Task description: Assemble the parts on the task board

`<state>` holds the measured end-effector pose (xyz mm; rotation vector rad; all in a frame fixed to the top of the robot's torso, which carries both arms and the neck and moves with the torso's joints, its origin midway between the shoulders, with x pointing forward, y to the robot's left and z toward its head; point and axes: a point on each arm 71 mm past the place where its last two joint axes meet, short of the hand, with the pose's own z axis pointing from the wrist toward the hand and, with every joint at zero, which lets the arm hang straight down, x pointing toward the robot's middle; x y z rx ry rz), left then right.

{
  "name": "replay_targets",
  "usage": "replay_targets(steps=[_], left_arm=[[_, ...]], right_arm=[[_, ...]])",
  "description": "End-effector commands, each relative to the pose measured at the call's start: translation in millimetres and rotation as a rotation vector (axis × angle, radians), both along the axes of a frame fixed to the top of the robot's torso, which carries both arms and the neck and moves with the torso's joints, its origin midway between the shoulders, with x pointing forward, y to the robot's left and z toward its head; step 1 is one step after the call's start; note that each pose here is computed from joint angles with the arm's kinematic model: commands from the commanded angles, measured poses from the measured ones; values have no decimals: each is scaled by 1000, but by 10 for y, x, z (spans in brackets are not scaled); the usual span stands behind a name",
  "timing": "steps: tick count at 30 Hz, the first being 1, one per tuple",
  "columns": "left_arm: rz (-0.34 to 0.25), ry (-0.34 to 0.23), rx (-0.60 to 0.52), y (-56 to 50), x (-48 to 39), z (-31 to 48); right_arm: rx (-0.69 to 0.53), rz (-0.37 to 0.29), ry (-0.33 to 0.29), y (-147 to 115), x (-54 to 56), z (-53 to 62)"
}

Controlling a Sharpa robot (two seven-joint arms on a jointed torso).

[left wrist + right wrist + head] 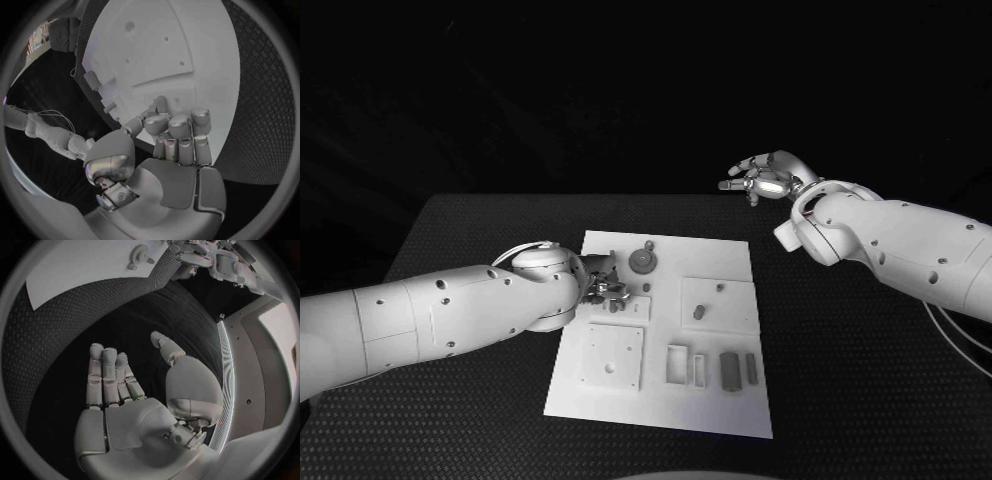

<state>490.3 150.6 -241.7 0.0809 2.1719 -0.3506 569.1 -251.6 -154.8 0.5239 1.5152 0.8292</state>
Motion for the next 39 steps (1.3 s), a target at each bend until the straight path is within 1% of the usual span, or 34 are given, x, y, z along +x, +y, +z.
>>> replay_targets(steps=[1,6,13,39], left_arm=[[-3,-13,-8,-13,3,4],[-2,-14,-8,-10,10,3],[-4,0,-4,-12,6,-7],[1,-3,-8,-6,4,-12]], right_arm=[[1,14,4,12,-4,-4],[1,15,5,15,-4,-4],[1,14,5,13,-4,-4],[0,12,5,1,-6,-4]])
